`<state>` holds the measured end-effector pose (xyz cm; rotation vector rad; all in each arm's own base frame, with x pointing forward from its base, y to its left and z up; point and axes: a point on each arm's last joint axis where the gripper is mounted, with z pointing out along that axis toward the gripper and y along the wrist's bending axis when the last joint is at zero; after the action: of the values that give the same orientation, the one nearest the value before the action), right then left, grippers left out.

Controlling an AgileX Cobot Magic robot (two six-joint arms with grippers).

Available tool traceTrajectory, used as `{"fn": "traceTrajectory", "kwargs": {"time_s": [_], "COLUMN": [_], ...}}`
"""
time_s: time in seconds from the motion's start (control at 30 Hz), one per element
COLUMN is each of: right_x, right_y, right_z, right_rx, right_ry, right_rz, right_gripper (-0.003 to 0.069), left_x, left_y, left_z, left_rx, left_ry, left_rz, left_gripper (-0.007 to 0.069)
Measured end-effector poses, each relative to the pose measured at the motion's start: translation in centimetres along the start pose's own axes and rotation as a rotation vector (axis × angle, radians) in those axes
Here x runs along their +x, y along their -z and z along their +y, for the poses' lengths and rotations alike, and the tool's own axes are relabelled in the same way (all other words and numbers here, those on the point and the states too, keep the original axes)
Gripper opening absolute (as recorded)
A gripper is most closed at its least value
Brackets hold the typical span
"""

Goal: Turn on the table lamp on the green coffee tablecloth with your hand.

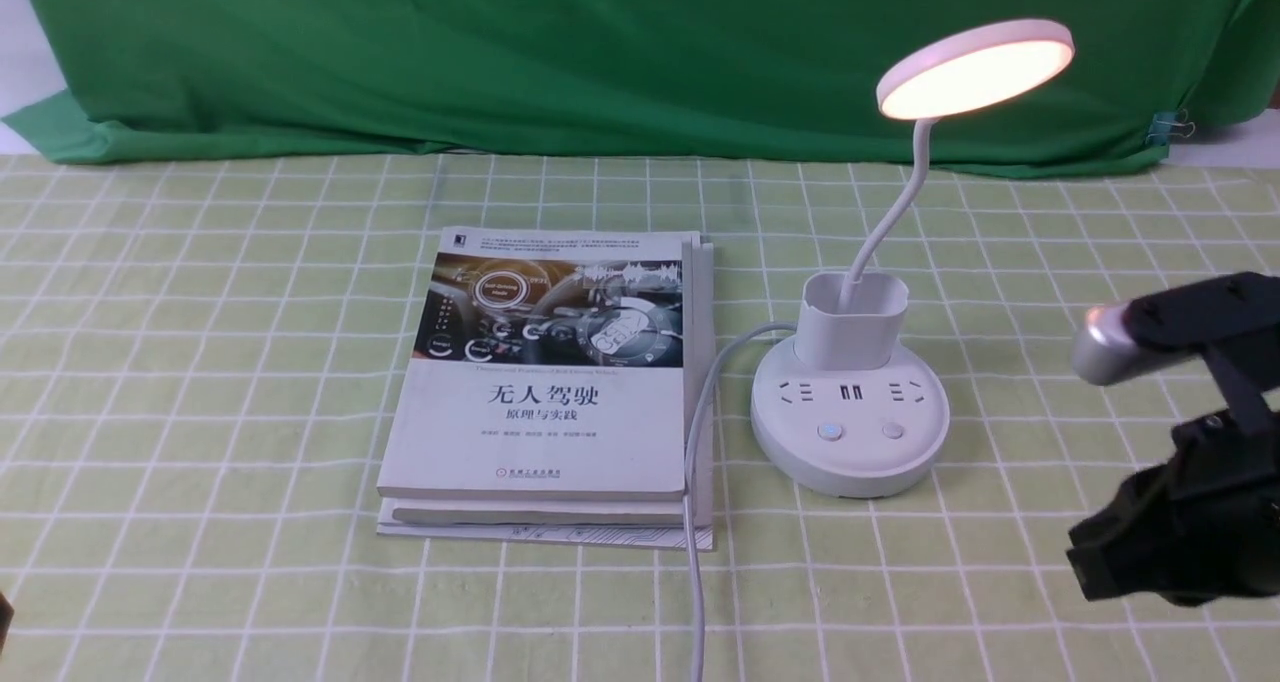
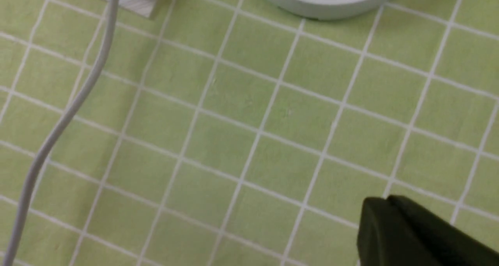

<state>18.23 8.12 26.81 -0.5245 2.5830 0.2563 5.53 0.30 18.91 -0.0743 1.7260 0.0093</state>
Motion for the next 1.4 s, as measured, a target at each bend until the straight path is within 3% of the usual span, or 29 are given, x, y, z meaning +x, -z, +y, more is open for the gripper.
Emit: {"fn": "traceTrajectory", "kwargs": {"time_s": [0.5, 0.67, 1.07, 1.23, 1.4], "right_x": [-0.6, 0.1, 13.0, 16.1, 16.7], "right_y": [6.0, 7.2, 3.7, 0.6, 0.5], "right_z": [0.3, -0.8, -2.3, -2.4, -2.4], "right_rx": [0.03, 0.095, 0.331, 0.35, 0.388], "right_ry": [0.029, 0.016, -0.05, -0.052, -0.051], "right_rz": [-0.444, -0.549, -0.778, -0.792, -0.859], "right_gripper": [0.0069, 0.0033, 0.0031, 0.0031, 0.003], "left_x": [0.0, 0.0, 0.0, 0.0, 0.0], "left_y": [0.0, 0.0, 0.0, 0.0, 0.0], "left_z": [0.0, 0.0, 0.0, 0.0, 0.0], "left_rx": [0.0, 0.0, 0.0, 0.0, 0.0], "left_ry": [0.0, 0.0, 0.0, 0.0, 0.0], "left_rz": [0.0, 0.0, 0.0, 0.0, -0.002], "left_gripper": [0.0003, 0.0003, 0.0003, 0.0003, 0.0003]}}
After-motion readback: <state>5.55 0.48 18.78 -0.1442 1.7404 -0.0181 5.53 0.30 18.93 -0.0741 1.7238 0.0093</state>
